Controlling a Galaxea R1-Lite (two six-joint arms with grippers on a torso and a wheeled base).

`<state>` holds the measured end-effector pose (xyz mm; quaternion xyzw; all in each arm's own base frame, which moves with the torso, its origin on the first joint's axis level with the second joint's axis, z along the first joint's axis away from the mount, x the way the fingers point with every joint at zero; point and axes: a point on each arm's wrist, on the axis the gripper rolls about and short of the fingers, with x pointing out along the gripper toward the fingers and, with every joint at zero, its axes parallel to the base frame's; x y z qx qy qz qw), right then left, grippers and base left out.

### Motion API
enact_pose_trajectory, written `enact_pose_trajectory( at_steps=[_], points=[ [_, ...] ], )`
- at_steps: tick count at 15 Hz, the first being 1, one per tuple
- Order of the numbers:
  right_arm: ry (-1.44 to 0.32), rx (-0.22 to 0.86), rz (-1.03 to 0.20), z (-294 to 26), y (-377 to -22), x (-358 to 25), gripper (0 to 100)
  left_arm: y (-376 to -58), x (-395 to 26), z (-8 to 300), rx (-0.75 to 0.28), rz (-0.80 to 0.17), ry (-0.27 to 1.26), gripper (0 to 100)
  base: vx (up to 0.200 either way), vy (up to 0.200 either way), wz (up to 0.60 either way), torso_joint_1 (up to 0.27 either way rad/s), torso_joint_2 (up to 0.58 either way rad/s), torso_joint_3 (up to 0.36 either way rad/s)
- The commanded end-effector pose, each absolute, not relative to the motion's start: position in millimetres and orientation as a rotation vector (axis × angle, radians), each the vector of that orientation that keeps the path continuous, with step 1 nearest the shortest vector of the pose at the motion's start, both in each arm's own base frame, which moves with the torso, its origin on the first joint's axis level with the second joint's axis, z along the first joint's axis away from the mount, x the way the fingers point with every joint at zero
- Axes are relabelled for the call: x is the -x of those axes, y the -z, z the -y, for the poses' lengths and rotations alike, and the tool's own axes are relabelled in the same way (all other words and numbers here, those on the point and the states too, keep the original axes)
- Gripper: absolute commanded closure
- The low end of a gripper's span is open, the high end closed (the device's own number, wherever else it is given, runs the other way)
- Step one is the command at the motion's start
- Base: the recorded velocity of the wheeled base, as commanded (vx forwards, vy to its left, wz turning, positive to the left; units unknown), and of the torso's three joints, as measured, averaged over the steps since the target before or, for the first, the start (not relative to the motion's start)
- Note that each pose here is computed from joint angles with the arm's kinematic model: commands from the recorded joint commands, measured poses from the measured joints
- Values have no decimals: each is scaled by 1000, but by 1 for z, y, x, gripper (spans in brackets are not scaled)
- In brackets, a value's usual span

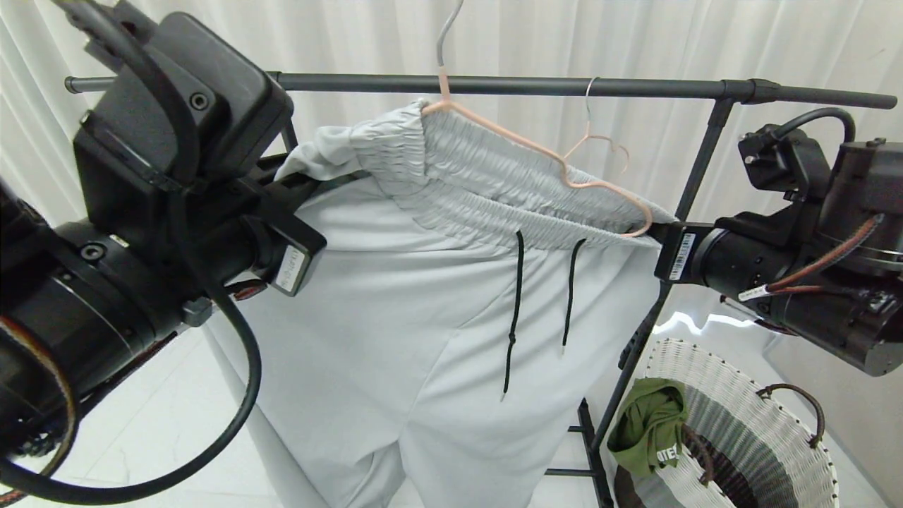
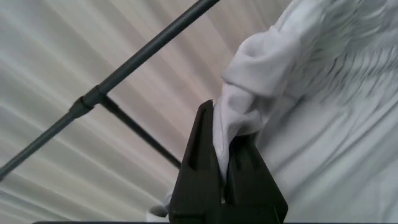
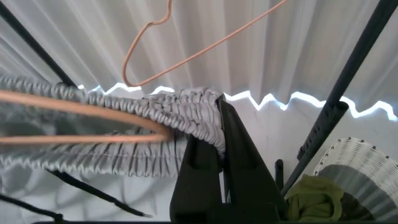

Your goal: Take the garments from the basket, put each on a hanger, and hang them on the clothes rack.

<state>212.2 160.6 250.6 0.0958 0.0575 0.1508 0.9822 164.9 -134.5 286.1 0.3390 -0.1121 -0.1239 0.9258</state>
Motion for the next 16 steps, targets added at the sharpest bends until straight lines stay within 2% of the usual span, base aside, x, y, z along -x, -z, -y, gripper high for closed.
enact_pose_trajectory(
  at_steps=[1, 3, 5, 8, 12, 14, 15, 16],
  points=[
    [-308, -195, -99, -158, -255, -208, 100, -286, -167, 122, -707, 223, 214, 100, 0, 0, 0, 0, 0, 0],
    [-340, -174, -85, -157, -259, -204, 100, -284, -168, 122, -722, 215, 212, 100, 0, 0, 0, 0, 0, 0],
    [-447, -129, -50, -156, -268, -193, 100, -273, -168, 122, -779, 192, 233, 100, 0, 0, 0, 0, 0, 0],
    [-547, -83, -19, -164, -275, -176, 100, -255, -169, 119, -820, 125, 216, 100, 0, 0, 0, 0, 0, 0],
    [-638, -27, -23, -181, -270, -159, 100, -250, -175, 122, -825, 95, 203, 100, 0, 0, 0, 0, 0, 0],
    [-666, 20, -40, -184, -261, -154, 100, -253, -177, 123, -787, 89, 178, 100, 0, 0, 0, 0, 0, 0],
    [-681, 56, -53, -186, -253, -150, 100, -256, -179, 126, -701, 83, 170, 100, 0, 0, 0, 0, 0, 0],
    [-688, 73, -61, -187, -249, -149, 100, -258, -179, 129, -661, 82, 163, 100, 0, 0, 0, 0, 0, 0]
  ],
)
